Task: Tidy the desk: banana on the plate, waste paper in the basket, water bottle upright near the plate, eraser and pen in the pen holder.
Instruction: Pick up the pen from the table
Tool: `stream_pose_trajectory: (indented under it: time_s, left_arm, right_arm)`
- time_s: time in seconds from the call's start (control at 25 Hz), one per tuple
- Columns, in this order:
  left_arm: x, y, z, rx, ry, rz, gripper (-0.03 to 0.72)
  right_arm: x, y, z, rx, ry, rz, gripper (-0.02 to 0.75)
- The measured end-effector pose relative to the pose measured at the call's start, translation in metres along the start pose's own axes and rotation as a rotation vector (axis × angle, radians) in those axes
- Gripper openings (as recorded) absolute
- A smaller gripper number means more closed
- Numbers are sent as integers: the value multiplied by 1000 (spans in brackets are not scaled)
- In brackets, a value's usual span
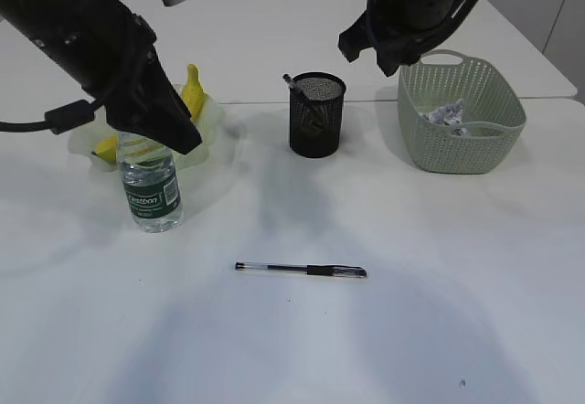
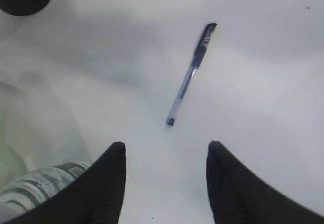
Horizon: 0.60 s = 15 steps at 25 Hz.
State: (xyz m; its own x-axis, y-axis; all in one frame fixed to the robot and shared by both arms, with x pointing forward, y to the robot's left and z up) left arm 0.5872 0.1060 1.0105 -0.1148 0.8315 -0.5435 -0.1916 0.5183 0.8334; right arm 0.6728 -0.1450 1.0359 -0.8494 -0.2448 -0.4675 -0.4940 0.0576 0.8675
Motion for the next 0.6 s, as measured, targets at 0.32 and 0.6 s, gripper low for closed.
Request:
stream_pose_trajectory:
  time_s: [0.32,0.6]
  left_arm:
    - [16,-26,9,-4,-33,92,340]
    - [20,-38,8,15,-44,122,333]
  right_arm:
    - [-1,0,0,-1,9,-4,192]
    - [-1,0,0,-2,14,-8,192]
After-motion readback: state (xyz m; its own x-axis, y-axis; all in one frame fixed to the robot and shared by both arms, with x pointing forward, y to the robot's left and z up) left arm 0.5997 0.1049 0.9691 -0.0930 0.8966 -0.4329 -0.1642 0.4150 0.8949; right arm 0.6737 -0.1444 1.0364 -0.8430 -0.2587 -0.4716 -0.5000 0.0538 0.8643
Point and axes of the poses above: a point on each arm's last joint axis where the gripper is mounted, y pointing back along that axis away from the gripper, z along the wrist's bending axis when the last joint is at zero, x = y × z, the point moved 7 cm from there along -y, pointing out along that axis toward the gripper, and after that the axes turned 14 degrees about -y, right-handed, at the moved point
